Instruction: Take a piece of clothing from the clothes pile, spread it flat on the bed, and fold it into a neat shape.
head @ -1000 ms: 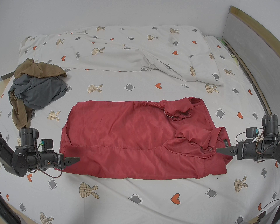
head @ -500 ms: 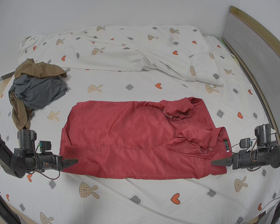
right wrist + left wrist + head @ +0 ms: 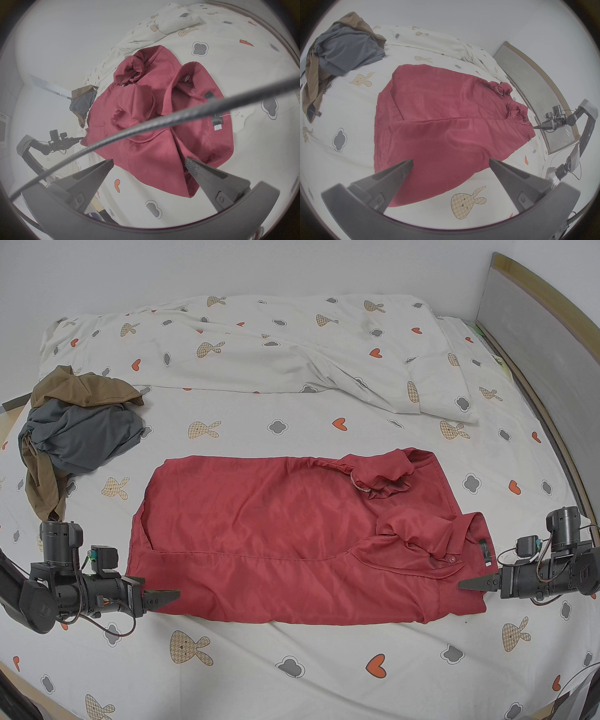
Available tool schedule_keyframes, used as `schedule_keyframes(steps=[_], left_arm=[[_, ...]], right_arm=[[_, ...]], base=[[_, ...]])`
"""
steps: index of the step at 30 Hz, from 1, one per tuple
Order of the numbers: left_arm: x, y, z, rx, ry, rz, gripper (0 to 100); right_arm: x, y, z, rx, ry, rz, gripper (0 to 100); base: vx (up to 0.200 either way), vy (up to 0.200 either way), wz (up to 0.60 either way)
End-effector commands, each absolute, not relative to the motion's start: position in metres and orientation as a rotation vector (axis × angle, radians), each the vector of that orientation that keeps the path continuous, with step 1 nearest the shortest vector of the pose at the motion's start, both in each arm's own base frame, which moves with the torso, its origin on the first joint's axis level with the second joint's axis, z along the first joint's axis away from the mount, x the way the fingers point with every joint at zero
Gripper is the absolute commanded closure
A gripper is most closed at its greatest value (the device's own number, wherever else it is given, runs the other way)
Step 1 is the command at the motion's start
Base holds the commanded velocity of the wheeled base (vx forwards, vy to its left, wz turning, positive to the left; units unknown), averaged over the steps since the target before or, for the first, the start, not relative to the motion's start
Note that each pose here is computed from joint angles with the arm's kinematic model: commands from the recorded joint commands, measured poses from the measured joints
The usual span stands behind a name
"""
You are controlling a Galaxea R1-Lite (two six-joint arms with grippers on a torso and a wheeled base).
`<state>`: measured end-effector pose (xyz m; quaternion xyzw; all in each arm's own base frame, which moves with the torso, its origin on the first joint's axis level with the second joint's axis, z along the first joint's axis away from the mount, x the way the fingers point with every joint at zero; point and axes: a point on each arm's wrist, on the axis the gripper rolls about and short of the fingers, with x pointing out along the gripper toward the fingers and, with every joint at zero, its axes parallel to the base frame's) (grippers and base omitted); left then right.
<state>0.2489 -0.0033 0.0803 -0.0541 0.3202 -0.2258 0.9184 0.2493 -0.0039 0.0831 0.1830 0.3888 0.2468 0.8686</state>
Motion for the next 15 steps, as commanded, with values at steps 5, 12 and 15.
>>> schedule_keyframes(steps=[5,12,15], left_arm=[[0.256,-0.007,0.059,-0.124,0.738,-0.476,0],[0.260,-0.007,0.050,-0.123,0.735,-0.474,0],[0.260,-0.006,0.047,-0.124,0.740,-0.471,0]], right_arm=[[0.254,-0.003,0.072,0.396,0.853,0.516,0],[0.252,-0.002,0.073,0.404,0.855,0.536,0],[0.251,-0.004,0.074,0.427,0.845,0.569,100]], base=[[0.000,0.000,0.00],[0.000,0.000,0.00],[0.000,0.000,0.00]])
